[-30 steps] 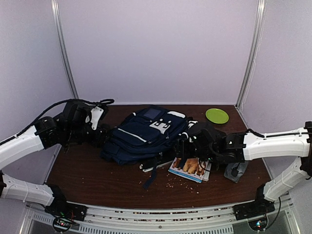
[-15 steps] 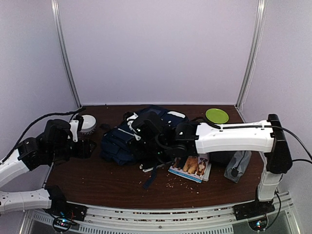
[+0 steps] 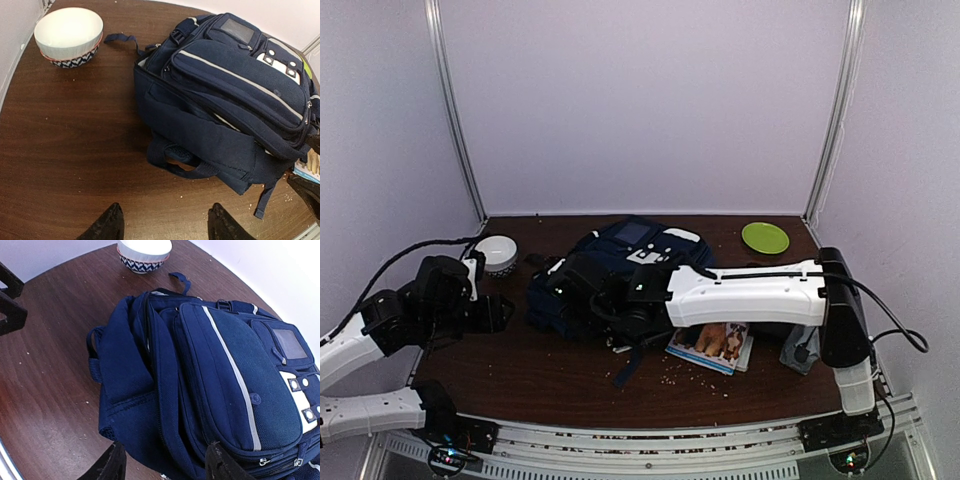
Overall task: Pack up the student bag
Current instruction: Adjust the student bag at the center of the board.
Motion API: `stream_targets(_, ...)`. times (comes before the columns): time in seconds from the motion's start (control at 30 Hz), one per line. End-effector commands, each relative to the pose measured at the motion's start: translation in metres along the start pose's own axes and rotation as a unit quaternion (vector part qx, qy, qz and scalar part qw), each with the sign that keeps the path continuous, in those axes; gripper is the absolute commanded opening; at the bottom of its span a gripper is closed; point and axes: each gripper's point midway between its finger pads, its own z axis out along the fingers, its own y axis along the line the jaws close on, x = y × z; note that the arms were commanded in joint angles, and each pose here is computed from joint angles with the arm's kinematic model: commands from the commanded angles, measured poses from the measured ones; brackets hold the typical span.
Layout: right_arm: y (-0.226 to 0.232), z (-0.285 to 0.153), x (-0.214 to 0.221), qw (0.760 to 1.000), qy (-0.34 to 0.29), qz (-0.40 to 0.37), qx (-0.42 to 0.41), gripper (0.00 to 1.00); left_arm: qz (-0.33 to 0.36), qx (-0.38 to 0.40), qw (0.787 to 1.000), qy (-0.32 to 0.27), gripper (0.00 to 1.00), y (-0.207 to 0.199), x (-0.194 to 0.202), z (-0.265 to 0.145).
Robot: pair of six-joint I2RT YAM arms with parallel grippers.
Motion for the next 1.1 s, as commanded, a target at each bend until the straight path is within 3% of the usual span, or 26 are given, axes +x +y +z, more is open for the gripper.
stream_targets(0.0, -0.019, 0.008, 0.01, 0.998, 0.025, -0.023, 0.054, 0.51, -0.047, 0.028, 0.998, -0.004, 0.98, -0.007, -0.004, 0.012)
stream_targets(0.1, -0.027, 0.01, 0.016, 0.996, 0.033, -0.024, 0.074, 0.35, -0.078, 0.054, 0.995, 0.01, 0.98, -0.01, -0.005, 0.022)
stream_targets(0.23, -0.038, 0.002, 0.016, 0.996, 0.032, -0.01, 0.08, 0.03, -0.119, 0.087, 0.989, 0.015, 0.98, -0.016, -0.01, 0.036)
stream_targets(0.27, -0.041, -0.004, 0.015, 0.996, 0.028, -0.006, 0.079, 0.0, -0.124, 0.096, 0.988, 0.015, 0.98, -0.019, -0.012, 0.039)
stream_targets(0.8, -0.068, -0.035, 0.061, 0.996, 0.035, 0.053, 0.062, 0.0, -0.171, 0.19, 0.965, 0.062, 0.97, -0.078, 0.001, 0.103)
stream_targets(0.9, -0.073, -0.039, 0.06, 0.995, 0.03, 0.065, 0.062, 0.0, -0.172, 0.207, 0.961, 0.058, 0.85, -0.09, 0.0, 0.106)
stream_targets(1.07, -0.093, -0.048, 0.042, 0.993, 0.004, 0.098, 0.071, 0.0, -0.153, 0.209, 0.963, 0.072, 0.33, -0.107, 0.015, 0.113)
